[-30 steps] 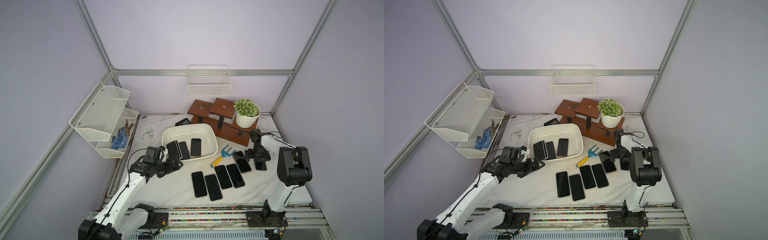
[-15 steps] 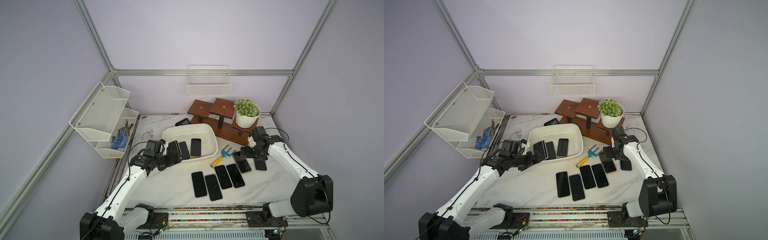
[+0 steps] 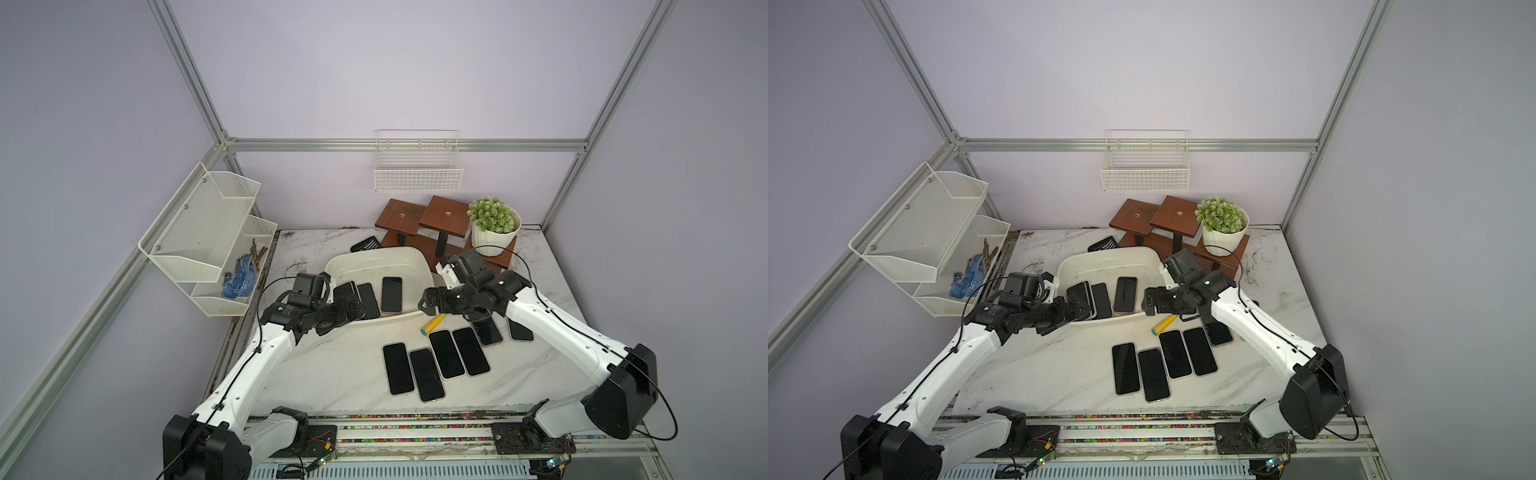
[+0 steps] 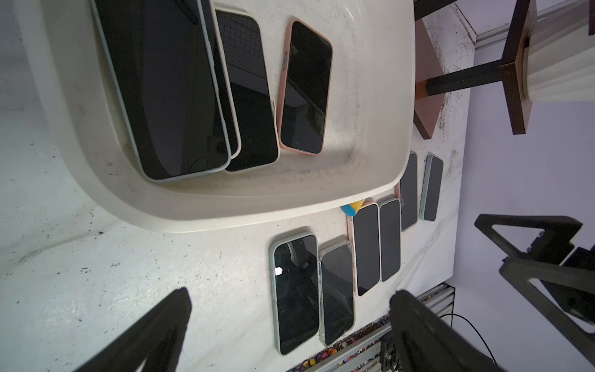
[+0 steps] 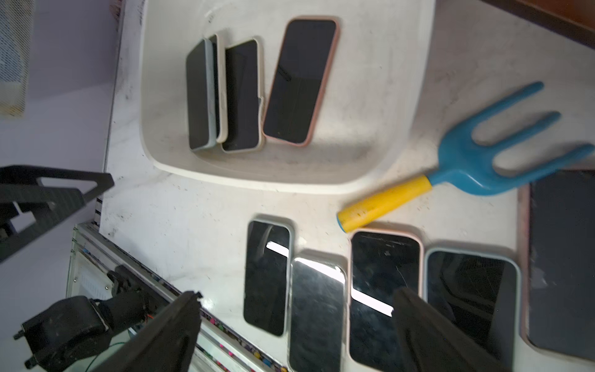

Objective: Take the phone out of the storage box
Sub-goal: Pick up the phone from the storage box.

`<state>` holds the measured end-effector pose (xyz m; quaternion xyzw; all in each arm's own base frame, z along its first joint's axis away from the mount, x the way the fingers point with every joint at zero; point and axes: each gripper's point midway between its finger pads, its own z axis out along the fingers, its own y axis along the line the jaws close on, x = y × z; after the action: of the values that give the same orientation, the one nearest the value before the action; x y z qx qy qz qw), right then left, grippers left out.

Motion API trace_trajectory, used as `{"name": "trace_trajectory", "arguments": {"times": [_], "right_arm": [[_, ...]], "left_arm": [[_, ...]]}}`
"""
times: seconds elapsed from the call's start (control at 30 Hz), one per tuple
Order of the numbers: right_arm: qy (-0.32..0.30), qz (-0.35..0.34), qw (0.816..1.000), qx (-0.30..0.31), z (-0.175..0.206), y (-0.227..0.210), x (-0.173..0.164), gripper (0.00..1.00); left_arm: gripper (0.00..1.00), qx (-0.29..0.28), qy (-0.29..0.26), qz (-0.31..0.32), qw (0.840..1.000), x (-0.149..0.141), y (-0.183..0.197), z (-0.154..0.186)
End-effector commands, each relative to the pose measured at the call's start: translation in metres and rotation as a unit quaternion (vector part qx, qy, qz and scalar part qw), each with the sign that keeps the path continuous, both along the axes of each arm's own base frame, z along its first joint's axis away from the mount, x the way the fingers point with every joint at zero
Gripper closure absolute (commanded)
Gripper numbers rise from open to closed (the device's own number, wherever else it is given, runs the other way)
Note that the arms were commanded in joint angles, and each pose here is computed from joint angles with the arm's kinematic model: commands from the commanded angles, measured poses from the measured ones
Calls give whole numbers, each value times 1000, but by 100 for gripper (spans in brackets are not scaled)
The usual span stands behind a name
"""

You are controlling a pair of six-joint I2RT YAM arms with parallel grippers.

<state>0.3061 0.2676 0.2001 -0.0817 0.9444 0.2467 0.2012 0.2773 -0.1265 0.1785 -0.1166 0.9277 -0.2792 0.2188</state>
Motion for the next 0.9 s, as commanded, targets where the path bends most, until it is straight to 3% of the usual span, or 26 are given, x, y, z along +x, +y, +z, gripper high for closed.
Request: {"name": "trace_trajectory", "arguments": {"times": [0.0,0.27,0.53,0.87], "right_arm": [[-4,-30,1000,-5,-7,34,28,0],[6,-54,997,-62,-48,89,72,0],[1,-89,990,-110,-90,100,98,0],[-7,-107,983,-148,-125,99,120,0]], "left_arm": [[0,11,-32,11,999,-3,9,18],[0,21,-36,21,999,-26,19,19],[0,34,-34,34,998,-45,30,15],[0,42,-26,26,998,-50,31,14]]}}
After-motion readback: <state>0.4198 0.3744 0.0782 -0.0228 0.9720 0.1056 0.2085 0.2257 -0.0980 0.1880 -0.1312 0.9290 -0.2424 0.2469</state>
